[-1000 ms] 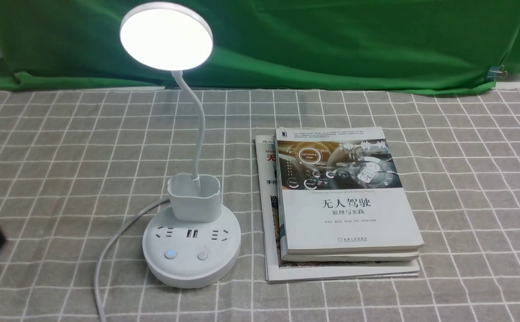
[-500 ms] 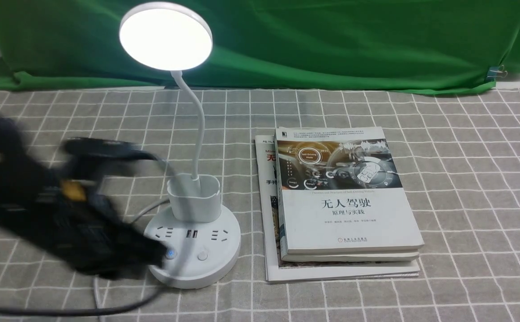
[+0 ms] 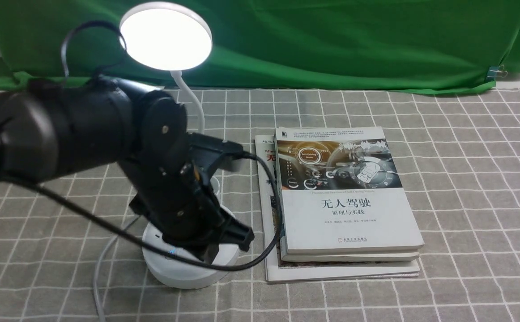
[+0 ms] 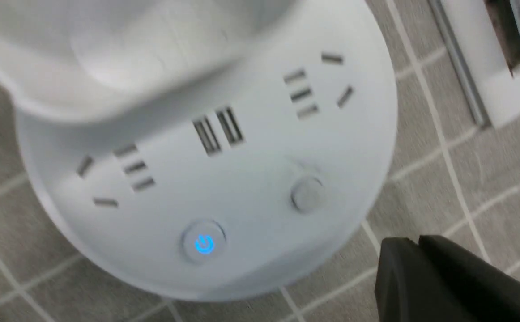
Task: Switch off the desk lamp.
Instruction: Use the left arm to press the button switch on the lamp holder
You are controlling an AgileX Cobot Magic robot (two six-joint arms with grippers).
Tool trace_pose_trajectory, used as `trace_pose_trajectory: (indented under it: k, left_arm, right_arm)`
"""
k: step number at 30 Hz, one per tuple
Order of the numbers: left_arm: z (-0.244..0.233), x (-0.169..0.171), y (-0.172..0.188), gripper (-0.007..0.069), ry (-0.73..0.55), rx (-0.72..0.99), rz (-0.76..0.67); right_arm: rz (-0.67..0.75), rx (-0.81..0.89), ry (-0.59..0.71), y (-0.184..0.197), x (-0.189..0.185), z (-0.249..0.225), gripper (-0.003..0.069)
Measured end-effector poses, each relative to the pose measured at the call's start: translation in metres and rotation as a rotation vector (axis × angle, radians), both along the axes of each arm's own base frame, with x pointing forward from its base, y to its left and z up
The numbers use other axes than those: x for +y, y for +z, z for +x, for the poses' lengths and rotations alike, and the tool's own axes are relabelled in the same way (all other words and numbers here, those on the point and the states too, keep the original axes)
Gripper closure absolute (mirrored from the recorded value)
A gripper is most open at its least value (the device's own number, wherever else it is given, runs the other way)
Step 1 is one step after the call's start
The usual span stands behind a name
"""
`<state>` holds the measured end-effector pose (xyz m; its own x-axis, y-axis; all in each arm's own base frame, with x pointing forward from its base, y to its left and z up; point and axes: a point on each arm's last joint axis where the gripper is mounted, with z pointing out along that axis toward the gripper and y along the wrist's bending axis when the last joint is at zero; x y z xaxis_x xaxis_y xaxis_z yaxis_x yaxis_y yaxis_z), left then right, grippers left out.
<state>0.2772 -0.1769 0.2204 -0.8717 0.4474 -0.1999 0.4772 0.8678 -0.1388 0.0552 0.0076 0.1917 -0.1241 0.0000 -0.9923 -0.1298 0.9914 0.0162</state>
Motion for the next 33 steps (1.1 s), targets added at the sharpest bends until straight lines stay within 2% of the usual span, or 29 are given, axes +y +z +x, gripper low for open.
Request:
trace_pose_trajectory:
  k: [17,25,30,33]
  left_arm:
    - [0.025,0.002,-0.037,0.0606,0.011,0.036,0.046]
    - [0.023,0.004,-0.03,0.0606,0.01,0.028,0.054]
    - [0.018,0.008,-0.004,0.0606,0.028,-0.044,0.027]
    - [0.017,0.008,-0.001,0.0606,0.028,-0.054,0.021]
  right_arm:
    - [0.0,0.0,0.0,0.0,0.0,0.0,0.0624]
    - [0.0,0.0,0.0,0.0,0.0,0.0,0.0624]
    - [0.0,0.0,0.0,0.0,0.0,0.0,0.0624]
    - [0.0,0.0,0.0,0.0,0.0,0.0,0.0624]
